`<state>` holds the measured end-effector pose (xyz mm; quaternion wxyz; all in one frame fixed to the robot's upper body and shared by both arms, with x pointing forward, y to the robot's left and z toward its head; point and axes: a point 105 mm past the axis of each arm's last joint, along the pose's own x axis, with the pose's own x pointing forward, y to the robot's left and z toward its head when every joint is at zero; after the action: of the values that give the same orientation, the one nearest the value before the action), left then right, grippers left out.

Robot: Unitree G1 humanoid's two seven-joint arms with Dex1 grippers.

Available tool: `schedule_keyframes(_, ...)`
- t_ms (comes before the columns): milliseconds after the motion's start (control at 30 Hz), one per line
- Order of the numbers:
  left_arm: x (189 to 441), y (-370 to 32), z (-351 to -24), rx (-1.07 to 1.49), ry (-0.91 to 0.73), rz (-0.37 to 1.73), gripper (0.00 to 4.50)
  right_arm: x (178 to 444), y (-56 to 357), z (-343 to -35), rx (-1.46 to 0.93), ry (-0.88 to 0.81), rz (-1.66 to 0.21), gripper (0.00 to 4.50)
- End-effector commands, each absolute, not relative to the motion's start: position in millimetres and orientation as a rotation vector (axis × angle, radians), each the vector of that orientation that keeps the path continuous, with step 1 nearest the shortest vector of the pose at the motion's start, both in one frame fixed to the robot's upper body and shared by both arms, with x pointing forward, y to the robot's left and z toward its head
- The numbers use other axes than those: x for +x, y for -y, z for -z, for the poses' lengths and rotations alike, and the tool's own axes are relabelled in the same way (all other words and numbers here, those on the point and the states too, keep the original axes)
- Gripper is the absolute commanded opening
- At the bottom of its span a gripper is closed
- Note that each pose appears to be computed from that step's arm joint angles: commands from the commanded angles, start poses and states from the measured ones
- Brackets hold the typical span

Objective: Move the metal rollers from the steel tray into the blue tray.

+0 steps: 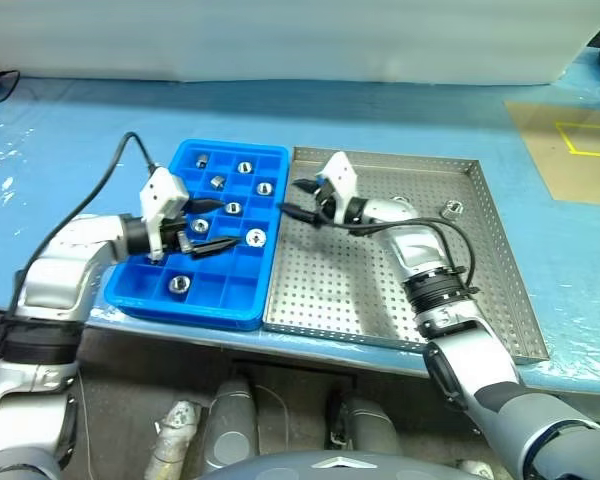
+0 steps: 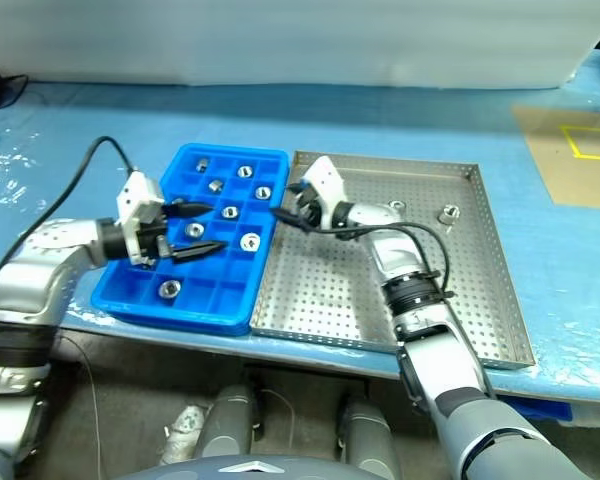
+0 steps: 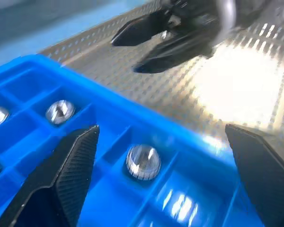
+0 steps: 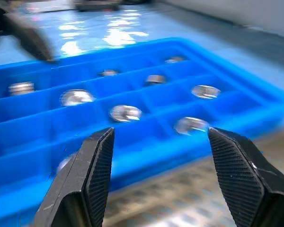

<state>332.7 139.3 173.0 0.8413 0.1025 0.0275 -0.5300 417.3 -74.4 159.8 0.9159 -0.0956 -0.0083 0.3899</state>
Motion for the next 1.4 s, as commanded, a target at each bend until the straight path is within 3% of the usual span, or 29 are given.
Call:
schedule_keyframes(33, 342.2, -107.6, -178.3, 0.218, 0.006, 1.199, 4.50, 444.2, 149.8, -168.0, -0.234, 0.048, -0.443, 3.22)
schedule_keyframes(267, 343.6, -77.3, -169.1, 0.200, 0.019, 1.304, 4.50, 449.6, 193.6, -155.0, -0.229, 0.033, -0.236, 3.22)
schedule_keyframes(600, 347.3, -84.0, -165.8, 0.177, -0.001, 1.293, 4.50, 446.4, 165.6, -138.2, -0.198, 0.015, -0.312, 3.22)
schedule_keyframes(1200, 343.5, -91.0, -152.9, 0.190, -0.037, 1.267, 4.50, 441.1, 179.1, -96.0, -0.219, -0.113, -0.283, 3.22)
schedule_keyframes(1300, 344.2, -91.0, -151.5, 0.197, -0.039, 1.267, 4.50, 439.1, 173.5, -93.4, -0.230, -0.108, -0.305, 2.61)
schedule_keyframes(1400, 345.0, -91.3, -151.4, 0.202, -0.039, 1.268, 4.50, 439.9, 174.9, -93.7, -0.234, -0.105, -0.282, 1.65)
